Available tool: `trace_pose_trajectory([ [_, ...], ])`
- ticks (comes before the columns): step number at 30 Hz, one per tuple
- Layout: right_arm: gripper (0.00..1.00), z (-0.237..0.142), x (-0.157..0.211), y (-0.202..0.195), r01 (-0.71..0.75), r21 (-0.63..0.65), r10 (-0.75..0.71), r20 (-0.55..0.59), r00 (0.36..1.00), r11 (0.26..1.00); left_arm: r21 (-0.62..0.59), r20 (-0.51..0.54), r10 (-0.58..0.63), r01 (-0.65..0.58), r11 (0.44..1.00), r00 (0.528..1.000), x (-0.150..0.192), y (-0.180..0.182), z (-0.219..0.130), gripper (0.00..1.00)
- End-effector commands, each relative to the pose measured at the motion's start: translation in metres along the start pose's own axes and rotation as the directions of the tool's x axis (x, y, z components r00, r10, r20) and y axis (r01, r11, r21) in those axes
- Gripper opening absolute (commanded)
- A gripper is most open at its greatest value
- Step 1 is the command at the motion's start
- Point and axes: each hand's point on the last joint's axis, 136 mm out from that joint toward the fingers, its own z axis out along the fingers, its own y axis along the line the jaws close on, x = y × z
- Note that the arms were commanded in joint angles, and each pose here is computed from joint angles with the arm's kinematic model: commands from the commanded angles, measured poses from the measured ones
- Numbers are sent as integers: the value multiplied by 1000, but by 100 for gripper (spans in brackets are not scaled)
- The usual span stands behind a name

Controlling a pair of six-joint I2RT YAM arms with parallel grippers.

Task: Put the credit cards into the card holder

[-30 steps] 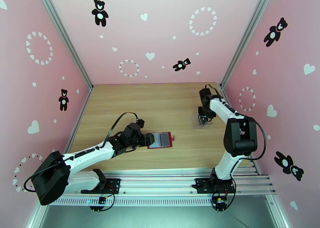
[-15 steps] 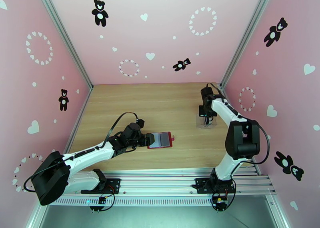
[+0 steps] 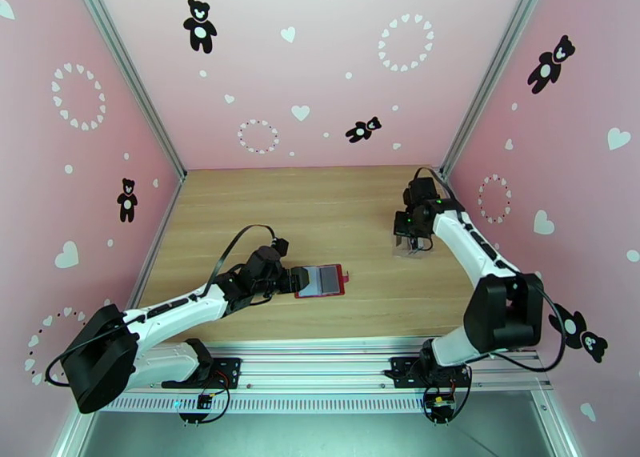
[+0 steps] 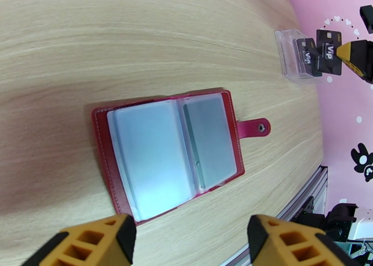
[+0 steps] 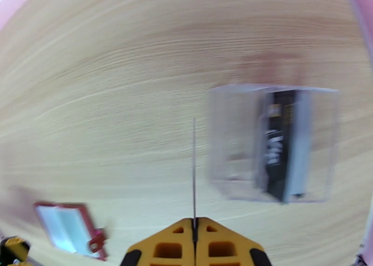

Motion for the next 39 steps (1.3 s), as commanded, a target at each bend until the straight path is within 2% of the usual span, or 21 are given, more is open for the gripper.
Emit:
trace_pose_trajectory([
  [1,0,-14,15,70,25,-309,-23,11,1000,951,36,-19,-18,18,999,1000,6,-1,3,66],
  [7,0,-10,67,141,96,-469,-133,-48,990,878,43,-31,-23,24,999,999,10,0,9,63],
  [12,0,7,104,173,69,-548,-155,-112,981,833,40,-51,-30,32,999,998,14,2,18,58],
  [22,0,48,133,182,13,-532,-146,-207,967,847,0,-76,-48,48,999,996,20,14,35,51],
  [39,0,89,151,174,-49,-492,-110,-290,951,869,-68,-92,-64,58,996,994,27,32,45,50],
])
